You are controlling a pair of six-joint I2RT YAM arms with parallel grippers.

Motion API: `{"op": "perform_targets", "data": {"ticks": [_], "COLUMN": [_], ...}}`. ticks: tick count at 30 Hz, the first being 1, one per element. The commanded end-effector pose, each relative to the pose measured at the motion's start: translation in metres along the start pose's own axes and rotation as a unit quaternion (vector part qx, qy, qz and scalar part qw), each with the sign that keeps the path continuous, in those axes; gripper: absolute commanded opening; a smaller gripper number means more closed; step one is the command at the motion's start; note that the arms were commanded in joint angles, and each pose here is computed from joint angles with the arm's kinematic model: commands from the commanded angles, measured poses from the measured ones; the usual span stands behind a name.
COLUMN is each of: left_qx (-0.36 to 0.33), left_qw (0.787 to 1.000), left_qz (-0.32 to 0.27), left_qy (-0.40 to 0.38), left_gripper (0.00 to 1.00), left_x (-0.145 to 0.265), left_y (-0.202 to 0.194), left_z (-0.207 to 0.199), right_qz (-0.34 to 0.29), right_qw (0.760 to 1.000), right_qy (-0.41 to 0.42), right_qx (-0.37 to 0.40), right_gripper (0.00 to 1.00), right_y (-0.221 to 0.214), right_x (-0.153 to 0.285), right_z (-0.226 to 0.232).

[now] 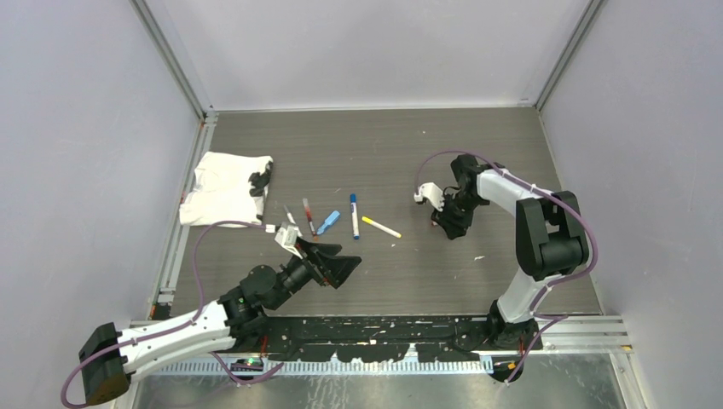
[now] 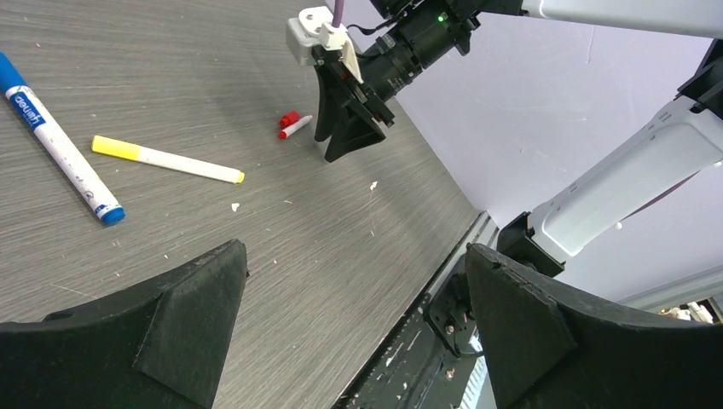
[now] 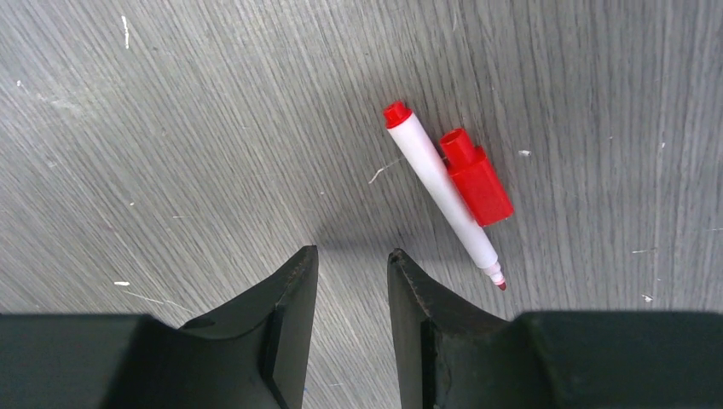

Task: Insert the pens into the pen caps
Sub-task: Pick up the pen from the center of the board.

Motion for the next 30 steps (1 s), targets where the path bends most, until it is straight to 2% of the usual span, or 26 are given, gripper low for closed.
{"op": "perform_targets", "data": {"ticks": [1, 5, 9, 15, 20, 30], "left_qx": [0.006, 0.006, 0.006, 0.006, 0.007, 0.017], "left_qw": [1.000, 1.000, 1.000, 1.000, 1.000, 0.999], "left_qz": [-0.024, -0.025, -0.026, -0.027, -0.029, -0.035], "left_qy": [-0.007, -0.008, -0.007, -0.005, -0.009, -0.013], "left_gripper": [1.00, 1.00, 1.00, 1.00, 1.00, 1.00], "left_x": [-0.001, -0.001, 0.000, 0.001, 0.001, 0.006], "left_y": [0.006, 0.006, 0.007, 0.007, 0.008, 0.007], "left_z": [-0.002, -0.002, -0.002, -0.001, -0.003, -0.001], "right_qz": [0.012, 0.010, -0.036, -0.074, -0.073, -0.079], "right_qw": [1.000, 1.000, 0.996, 0.991, 0.990, 0.988], "right_qy": [-0.017, 0.006, 0.058, 0.051, 0.033, 0.028], "right_qx": [0.006, 0.025, 0.063, 0.103, 0.113, 0.128], "right_gripper": [0.41, 0.38, 0.38, 0.48, 0.58, 0.59], "right_y": [0.003, 0.006, 0.015, 0.008, 0.007, 0.010], "right_x": [-0.003, 0.000, 0.019, 0.034, 0.035, 0.029], "right_z": [-0.002, 0.002, 0.017, 0.020, 0.011, -0.015]}}
Point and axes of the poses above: each gripper's point midway between its finger pads, its own x axis back along the fingers, its own z axis along the line the jaws close on, y = z × x, the point moved 10 cm from there along x, back along the fingers, and after that the axes turned 2 degrees about -x, right-handed, at the moved point
